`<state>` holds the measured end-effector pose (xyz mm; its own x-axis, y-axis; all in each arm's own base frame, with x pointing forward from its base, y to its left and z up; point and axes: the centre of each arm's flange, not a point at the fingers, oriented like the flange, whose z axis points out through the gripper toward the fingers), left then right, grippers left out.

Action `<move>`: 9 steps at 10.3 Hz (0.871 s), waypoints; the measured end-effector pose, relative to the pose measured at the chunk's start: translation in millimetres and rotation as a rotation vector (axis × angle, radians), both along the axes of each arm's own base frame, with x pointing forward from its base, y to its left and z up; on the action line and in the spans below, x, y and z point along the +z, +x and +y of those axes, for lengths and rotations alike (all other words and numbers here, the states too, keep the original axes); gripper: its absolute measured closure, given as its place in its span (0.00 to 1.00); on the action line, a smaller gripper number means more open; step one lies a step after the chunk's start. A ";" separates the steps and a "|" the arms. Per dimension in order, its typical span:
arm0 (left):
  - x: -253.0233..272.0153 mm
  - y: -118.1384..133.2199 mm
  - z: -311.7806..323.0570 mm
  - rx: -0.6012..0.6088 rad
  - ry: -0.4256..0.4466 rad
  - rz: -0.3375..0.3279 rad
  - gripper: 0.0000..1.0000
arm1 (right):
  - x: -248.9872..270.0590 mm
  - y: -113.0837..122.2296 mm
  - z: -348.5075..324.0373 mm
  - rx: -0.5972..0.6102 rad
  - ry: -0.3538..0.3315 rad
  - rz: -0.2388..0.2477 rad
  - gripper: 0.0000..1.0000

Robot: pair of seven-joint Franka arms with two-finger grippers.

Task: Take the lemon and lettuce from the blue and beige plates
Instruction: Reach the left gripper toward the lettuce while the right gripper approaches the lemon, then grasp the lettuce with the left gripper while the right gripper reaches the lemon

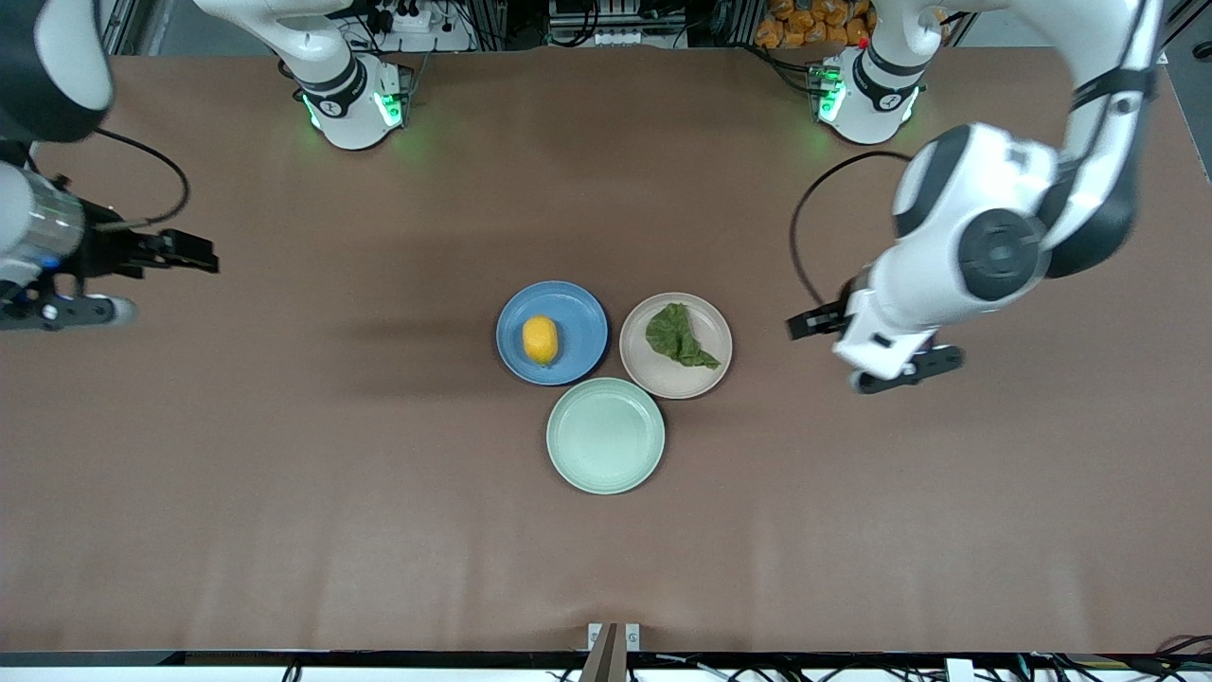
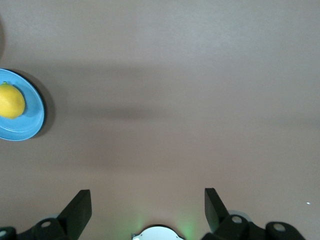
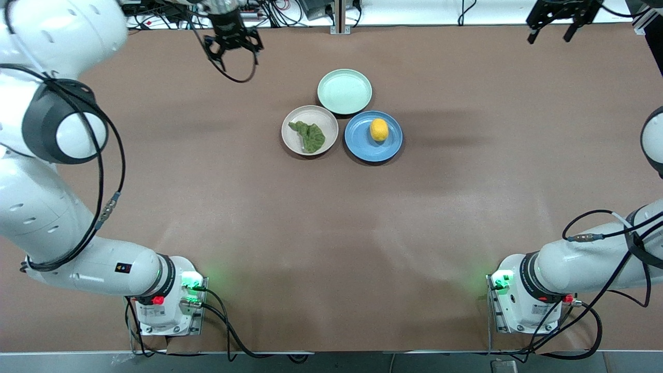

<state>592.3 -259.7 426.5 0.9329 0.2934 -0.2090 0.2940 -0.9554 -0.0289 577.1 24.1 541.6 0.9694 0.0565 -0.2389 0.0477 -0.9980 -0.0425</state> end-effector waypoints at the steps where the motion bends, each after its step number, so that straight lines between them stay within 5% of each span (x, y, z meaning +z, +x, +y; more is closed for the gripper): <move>1: -18.2 -5.2 -25.7 0.023 0.004 -0.002 0.00 | -11.4 4.6 9.3 -0.030 0.035 0.017 0.00; 9: -169.4 -64.0 -138.5 0.125 -0.012 -0.034 0.00 | -97.5 28.5 136.8 -0.178 0.039 0.035 0.00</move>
